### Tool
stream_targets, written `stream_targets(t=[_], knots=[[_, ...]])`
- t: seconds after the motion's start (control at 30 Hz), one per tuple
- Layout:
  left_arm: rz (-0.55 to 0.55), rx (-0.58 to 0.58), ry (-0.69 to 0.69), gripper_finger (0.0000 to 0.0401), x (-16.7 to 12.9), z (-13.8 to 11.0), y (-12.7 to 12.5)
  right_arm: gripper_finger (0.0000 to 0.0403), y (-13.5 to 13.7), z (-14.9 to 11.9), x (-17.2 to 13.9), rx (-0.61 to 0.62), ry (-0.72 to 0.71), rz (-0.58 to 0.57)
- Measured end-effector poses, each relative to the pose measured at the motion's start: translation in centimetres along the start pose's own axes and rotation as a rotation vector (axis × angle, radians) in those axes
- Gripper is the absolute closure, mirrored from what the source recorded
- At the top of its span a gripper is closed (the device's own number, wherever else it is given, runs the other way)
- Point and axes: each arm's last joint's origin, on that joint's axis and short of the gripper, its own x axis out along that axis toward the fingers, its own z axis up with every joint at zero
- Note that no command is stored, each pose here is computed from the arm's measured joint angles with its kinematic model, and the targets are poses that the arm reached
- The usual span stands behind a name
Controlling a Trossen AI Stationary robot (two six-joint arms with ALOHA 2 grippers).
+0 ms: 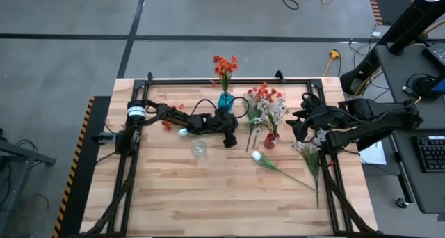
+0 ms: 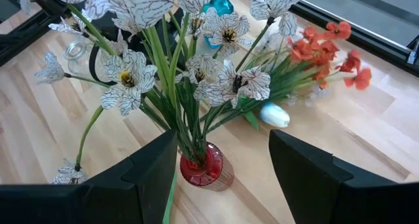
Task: Sort flowers into vase by color
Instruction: Put the top white flower into the transparent vase
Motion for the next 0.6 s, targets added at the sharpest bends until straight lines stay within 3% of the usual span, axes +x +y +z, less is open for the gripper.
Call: stream_targets(t=[0.6], knots=[[0.038, -0.019, -0.032, 0.0401, -1.1, 0.9, -1.2, 0.0170, 0.0, 0.0, 0.0, -0.007, 0.000, 0.000]])
